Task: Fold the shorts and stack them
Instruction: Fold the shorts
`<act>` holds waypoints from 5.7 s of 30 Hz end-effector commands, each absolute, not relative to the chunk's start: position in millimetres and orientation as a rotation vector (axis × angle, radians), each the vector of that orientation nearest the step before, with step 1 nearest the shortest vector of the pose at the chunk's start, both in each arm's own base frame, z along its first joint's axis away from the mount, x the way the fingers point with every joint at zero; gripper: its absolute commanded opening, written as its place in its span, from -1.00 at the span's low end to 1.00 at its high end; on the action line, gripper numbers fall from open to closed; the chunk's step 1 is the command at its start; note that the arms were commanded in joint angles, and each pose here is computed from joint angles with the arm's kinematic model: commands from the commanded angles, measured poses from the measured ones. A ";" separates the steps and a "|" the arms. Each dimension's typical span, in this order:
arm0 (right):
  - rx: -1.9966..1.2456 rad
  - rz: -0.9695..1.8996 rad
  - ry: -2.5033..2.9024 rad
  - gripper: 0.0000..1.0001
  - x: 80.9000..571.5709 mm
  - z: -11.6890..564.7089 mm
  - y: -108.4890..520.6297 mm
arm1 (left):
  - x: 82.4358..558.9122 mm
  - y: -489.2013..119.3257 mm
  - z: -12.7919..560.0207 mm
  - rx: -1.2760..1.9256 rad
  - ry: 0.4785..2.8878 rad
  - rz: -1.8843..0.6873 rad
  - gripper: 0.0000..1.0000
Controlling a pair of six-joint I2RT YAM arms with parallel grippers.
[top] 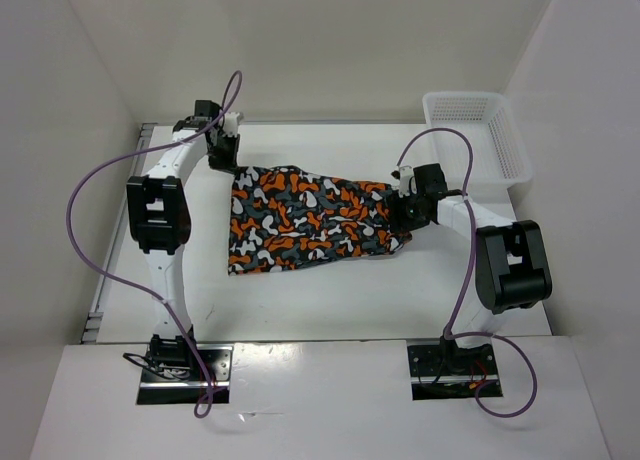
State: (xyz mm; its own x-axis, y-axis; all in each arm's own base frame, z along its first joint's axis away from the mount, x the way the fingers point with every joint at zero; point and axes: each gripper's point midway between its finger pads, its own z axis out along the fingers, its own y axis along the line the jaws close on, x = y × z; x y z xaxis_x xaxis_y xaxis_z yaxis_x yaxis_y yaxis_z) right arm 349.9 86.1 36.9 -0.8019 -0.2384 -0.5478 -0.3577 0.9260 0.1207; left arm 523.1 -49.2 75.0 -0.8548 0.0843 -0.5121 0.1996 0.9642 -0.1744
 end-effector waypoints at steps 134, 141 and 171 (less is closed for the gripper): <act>-1.303 0.385 1.906 0.71 311.5 202.4 450.5 | 432.8 -93.4 -4.5 0.276 2.799 -0.561 -0.75; -1.260 0.257 1.917 0.06 316.9 201.3 412.2 | 442.9 -65.0 33.3 0.208 2.731 -0.493 0.03; -1.164 0.115 1.987 -0.09 342.8 106.4 308.6 | 398.1 -202.4 104.5 0.603 2.639 -0.839 0.19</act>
